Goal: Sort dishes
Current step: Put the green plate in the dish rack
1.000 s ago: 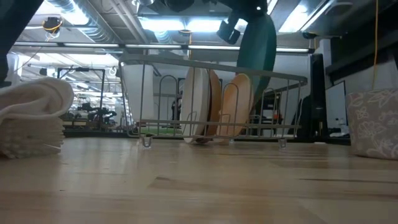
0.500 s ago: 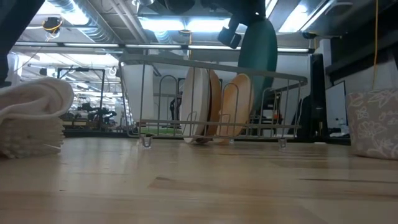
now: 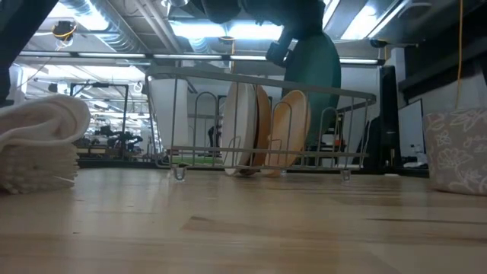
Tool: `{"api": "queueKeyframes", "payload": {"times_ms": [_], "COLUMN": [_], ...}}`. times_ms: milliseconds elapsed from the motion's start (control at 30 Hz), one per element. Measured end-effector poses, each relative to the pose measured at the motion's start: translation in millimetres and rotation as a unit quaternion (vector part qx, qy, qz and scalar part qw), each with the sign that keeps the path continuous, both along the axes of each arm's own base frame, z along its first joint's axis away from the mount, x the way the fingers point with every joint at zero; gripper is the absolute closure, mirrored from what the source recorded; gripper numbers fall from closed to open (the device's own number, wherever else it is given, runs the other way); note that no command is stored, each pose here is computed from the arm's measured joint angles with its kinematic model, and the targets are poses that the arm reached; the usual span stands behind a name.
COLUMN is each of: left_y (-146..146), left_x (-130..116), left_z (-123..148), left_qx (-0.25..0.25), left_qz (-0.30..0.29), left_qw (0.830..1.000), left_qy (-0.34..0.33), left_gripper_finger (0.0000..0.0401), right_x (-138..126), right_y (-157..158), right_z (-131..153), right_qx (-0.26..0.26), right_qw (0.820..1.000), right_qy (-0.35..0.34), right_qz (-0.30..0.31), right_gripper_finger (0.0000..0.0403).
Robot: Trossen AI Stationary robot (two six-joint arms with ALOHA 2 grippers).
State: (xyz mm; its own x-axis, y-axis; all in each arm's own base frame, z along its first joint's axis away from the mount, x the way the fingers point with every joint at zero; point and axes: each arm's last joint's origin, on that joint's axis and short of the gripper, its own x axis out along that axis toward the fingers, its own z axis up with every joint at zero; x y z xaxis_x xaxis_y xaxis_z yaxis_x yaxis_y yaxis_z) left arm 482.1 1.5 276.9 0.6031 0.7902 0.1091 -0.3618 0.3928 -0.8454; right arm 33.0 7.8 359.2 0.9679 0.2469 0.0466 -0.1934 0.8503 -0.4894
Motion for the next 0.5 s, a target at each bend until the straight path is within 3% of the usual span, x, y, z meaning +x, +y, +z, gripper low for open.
{"api": "queueKeyframes", "payload": {"times_ms": [367,500], "left_y": [0.6,-0.4], "left_x": [1.0,2.8], "left_z": [-8.7,-16.0], "left_qx": [0.001,0.007], "left_qz": [0.009,-0.019], "left_qw": [0.999,0.996], "left_qy": [0.048,0.091], "left_gripper_finger": [0.0397,0.0395], "right_x": [0.3,0.3], "right_y": [0.0,0.0], "right_z": [-4.9,-4.9], "right_qx": [-0.004,-0.004], "right_qw": [1.0,1.0], "right_qy": [0.025,0.025], "right_qz": [0.0,0.0], "right_gripper_finger": [0.0237,0.0237]}}
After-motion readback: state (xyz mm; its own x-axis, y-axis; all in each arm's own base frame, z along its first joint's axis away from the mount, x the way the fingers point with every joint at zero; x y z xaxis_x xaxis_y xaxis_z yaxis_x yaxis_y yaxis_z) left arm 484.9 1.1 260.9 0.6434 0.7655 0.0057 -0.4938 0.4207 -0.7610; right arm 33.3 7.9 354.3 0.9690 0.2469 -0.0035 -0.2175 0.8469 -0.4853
